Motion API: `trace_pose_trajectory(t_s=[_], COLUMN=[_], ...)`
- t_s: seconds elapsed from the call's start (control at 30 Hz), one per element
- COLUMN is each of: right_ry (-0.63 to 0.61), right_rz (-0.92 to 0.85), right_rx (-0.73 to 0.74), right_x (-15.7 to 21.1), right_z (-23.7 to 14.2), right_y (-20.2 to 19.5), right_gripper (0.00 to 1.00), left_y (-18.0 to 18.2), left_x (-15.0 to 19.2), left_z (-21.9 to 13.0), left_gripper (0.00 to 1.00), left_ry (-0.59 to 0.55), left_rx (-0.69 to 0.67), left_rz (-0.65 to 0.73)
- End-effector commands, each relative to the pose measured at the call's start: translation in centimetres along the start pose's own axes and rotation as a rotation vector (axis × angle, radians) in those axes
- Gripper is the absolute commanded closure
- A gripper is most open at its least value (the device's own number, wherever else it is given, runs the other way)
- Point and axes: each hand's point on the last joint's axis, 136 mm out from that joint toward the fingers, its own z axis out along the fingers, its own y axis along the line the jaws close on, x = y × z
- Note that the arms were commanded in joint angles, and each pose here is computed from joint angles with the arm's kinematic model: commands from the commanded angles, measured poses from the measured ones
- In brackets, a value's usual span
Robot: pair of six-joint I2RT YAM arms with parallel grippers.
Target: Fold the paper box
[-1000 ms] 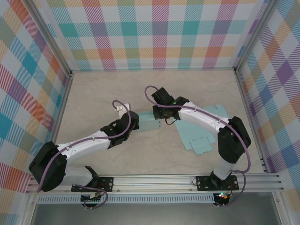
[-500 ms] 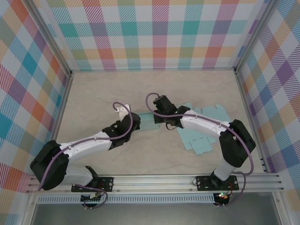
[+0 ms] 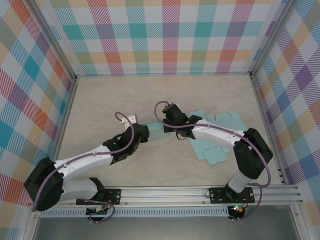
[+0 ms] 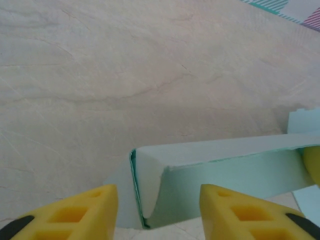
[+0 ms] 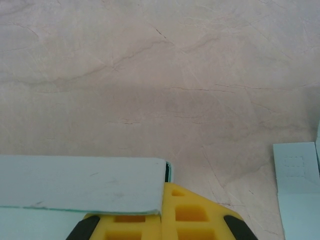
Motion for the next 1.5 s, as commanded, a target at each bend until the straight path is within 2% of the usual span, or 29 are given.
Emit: trace_pose_trajectory(t_s=[0.0, 0.17, 0.23, 0.3, 0.4, 0.53, 0.77, 0.9, 0.97, 1.27, 1.47], right_ry=[0.05, 0.047, 0.044, 0.045, 0.046, 0.044, 0.052, 0.055, 0.053, 0.043, 0.051], right_rz=[-0.02, -0.03, -0.033, -0.036, -0.043, -0.043, -0.043, -0.045, -0.044, -0.036, -0.021], right_rx=[0.019, 0.021, 0.025, 0.026, 0.026, 0.028, 0.032, 0.036, 0.036, 0.034, -0.002], right_x=[1.6, 1.6, 1.5, 1.6, 1.6, 1.6, 2.0, 2.1, 2.1, 2.3, 2.4], right_z=[0.7, 0.6, 0.5, 0.5, 0.5, 0.5, 0.6, 0.6, 0.5, -0.3, -1.2], right_y=[-0.2, 0.0, 0.0, 0.0, 0.1, 0.0, 0.0, -0.1, -0.1, -0.3, 0.2], right_gripper=[0.94, 0.94, 0.94, 0.94, 0.94, 0.94, 0.93, 0.92, 0.9, 0.8, 0.68], left_y=[-1.6, -1.4, -1.3, -1.2, -1.0, -0.5, 0.4, 1.0, 1.5, 3.9, 4.7], left_x=[-1.3, -3.0, -3.7, -4.1, -4.7, -4.5, -3.0, -1.9, -1.0, 2.2, 3.3], left_z=[-1.5, -2.4, -2.6, -2.5, -1.9, -0.6, 1.5, 2.3, 2.5, 3.3, 3.7], left_gripper=[0.49, 0.37, 0.26, 0.21, 0.16, 0.15, 0.21, 0.32, 0.35, 0.49, 0.54], left_ry=[0.008, -0.02, -0.04, -0.048, -0.039, -0.008, 0.026, 0.044, 0.053, 0.055, 0.043], left_rx=[0.05, 0.02, 0.005, -0.002, 0.004, 0.013, 0.001, -0.015, -0.025, -0.045, -0.073], left_rz=[-0.017, -0.045, -0.053, -0.063, -0.09, -0.137, -0.187, -0.186, -0.196, -0.238, -0.222])
